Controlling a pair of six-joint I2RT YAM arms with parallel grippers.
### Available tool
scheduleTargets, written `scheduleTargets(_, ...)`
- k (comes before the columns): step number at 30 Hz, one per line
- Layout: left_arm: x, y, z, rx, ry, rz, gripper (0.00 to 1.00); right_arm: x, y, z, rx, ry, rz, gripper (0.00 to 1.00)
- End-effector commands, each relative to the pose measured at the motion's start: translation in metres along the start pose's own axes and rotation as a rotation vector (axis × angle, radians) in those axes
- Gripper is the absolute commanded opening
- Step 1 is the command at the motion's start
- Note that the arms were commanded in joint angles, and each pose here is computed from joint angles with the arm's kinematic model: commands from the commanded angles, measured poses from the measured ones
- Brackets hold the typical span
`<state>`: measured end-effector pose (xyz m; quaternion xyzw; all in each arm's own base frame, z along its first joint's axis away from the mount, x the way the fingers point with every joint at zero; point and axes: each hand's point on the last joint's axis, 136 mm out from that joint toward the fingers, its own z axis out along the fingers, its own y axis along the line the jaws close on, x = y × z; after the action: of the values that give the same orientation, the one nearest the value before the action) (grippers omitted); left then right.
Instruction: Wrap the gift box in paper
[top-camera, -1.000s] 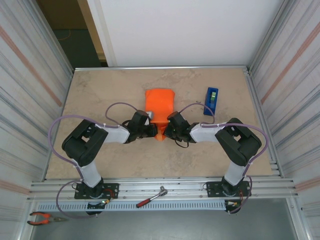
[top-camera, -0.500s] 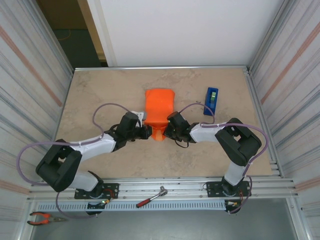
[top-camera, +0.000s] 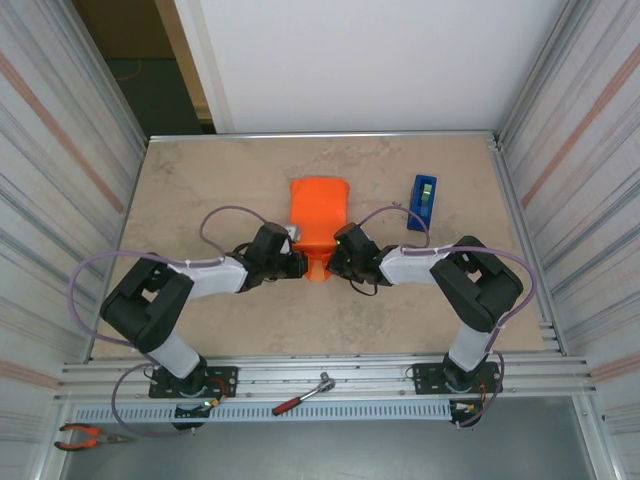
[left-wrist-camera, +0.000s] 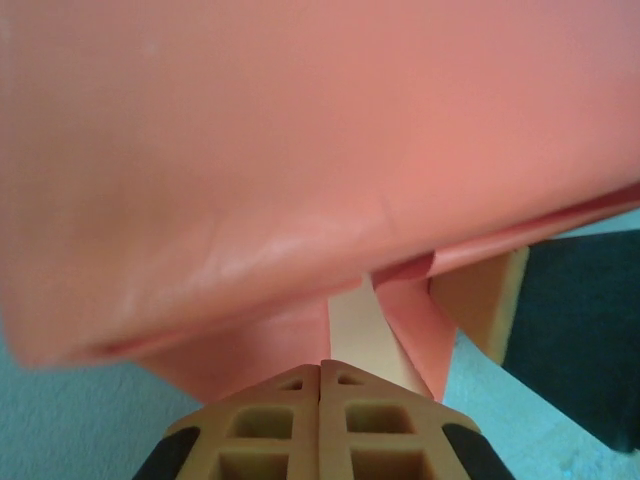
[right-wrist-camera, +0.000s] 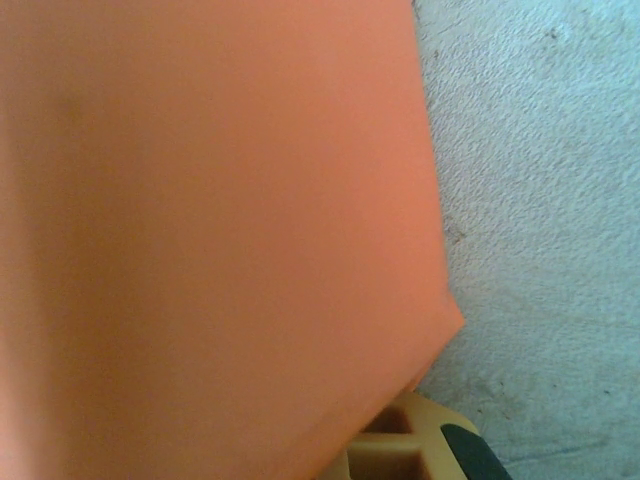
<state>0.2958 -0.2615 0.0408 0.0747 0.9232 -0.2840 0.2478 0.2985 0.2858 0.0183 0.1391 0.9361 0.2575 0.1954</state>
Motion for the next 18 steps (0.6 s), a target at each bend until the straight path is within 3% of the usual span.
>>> scheduleTargets(1,-0.012,0.007,0.010,-0.034,-0.025,0.028,0.00,0.033,-0.030,0.009,0.109,0.116,-0.025,0.00)
scheduleTargets(9,-0.016,0.028,0.026,-0.130,-0.057,0.033,0.00,0.035,-0.032,0.010,0.111,0.117,-0.023,0.00)
scheduleTargets(18,-0.020,0.011,0.011,-0.085,-0.077,0.051,0.00,0.035,-0.030,0.010,0.110,0.117,-0.024,0.00)
